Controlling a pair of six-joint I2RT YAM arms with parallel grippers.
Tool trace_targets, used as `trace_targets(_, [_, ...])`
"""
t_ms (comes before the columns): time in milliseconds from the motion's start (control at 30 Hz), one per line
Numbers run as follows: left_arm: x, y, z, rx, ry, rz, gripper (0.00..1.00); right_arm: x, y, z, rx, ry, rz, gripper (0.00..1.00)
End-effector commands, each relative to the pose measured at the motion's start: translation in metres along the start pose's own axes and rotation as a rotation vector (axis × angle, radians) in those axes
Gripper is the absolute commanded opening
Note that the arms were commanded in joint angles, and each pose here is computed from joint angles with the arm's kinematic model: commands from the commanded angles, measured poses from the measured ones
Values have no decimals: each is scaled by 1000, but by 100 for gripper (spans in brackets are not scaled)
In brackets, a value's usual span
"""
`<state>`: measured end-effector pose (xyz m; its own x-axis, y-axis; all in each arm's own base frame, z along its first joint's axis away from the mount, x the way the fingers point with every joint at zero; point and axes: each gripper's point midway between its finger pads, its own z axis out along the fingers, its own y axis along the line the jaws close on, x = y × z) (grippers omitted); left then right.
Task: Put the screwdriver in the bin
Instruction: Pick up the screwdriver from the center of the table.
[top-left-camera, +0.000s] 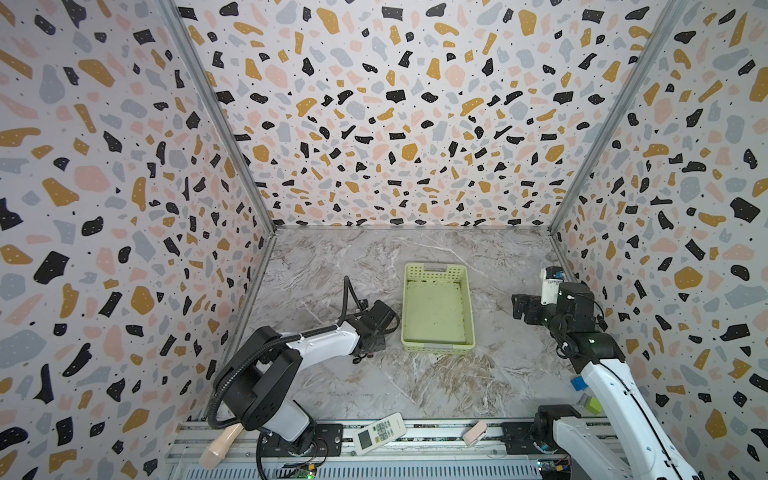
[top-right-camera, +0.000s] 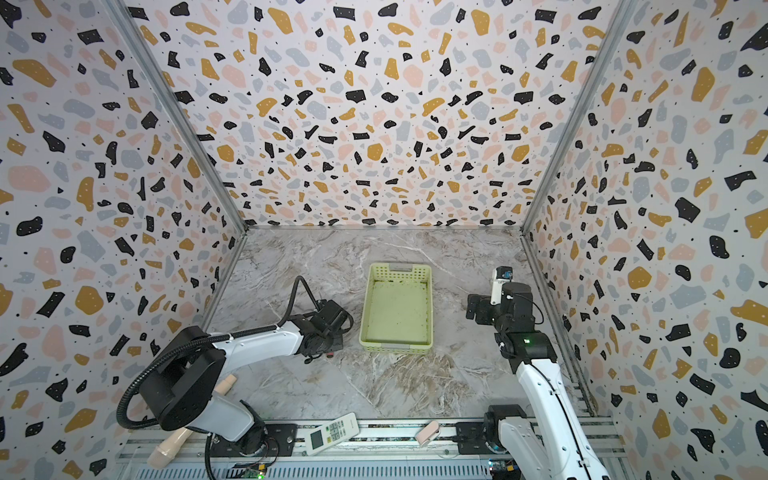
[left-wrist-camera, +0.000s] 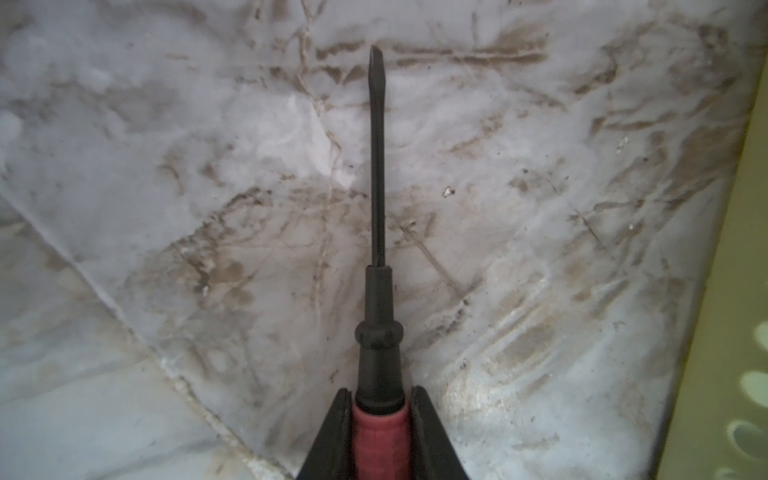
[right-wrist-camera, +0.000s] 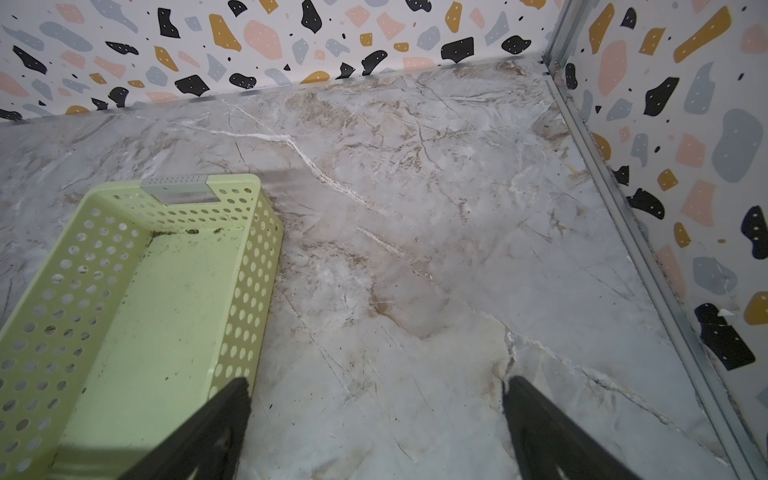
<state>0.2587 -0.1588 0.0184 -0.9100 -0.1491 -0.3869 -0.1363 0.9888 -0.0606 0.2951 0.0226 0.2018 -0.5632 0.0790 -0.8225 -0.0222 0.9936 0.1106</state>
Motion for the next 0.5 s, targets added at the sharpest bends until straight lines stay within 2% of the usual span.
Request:
trace_targets(0, [6, 8, -2, -22, 6, 6, 7, -5, -2, -4, 8, -29, 1, 97])
trace_targets(300, [-29, 4, -49, -23, -79, 20, 9, -6, -2, -4, 8, -34, 1, 97])
trace_targets(467, [-62, -22, -86, 62, -149, 11, 9, -7, -1, -4, 5, -33, 1, 97])
